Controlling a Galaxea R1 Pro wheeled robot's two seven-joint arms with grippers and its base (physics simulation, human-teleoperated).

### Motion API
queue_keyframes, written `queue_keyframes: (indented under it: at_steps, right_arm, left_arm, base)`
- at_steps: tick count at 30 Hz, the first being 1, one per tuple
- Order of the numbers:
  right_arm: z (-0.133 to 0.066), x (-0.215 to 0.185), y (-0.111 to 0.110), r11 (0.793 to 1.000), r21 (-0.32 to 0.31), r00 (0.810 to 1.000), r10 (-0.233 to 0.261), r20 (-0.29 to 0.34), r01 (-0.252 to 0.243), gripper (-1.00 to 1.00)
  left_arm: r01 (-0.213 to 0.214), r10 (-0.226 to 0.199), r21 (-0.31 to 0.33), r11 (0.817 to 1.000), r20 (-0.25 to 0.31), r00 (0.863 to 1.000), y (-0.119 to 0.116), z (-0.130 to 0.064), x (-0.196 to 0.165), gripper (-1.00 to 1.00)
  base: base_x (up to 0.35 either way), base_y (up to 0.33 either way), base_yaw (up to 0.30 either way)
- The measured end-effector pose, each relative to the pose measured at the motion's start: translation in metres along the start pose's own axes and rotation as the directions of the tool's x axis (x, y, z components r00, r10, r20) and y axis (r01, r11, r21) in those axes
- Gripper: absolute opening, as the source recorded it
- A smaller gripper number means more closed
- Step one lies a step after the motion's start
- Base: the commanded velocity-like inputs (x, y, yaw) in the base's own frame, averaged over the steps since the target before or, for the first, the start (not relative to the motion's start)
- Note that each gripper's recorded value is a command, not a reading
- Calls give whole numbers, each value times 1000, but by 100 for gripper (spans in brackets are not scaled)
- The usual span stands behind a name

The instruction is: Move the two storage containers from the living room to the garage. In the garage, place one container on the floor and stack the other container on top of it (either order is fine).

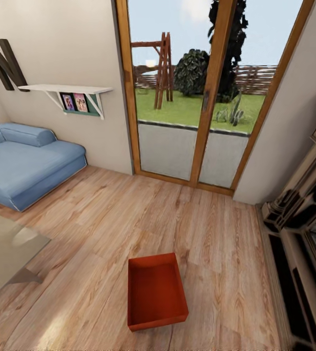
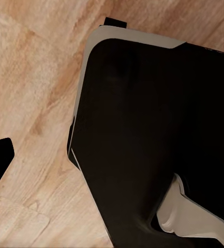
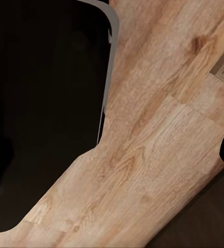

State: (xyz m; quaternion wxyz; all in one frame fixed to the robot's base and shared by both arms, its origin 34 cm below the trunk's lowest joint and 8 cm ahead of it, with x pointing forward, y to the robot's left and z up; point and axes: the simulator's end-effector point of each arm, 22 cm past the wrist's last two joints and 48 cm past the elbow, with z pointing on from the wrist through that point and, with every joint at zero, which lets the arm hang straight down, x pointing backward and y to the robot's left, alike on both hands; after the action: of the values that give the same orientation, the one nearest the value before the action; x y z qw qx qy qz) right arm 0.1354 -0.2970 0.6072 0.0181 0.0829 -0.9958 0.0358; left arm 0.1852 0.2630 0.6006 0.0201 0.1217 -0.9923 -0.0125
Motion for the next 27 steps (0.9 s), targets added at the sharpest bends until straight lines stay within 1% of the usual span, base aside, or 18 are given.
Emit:
queue_keyframes:
  at_steps: [27]
  right_arm:
    - [1,17,3,1000,-7,999,-2,-43,2,100]
  left_arm:
    - [-2,1,-10,1000,-43,999,4,4,17,100]
  base:
    - [0,0,0]
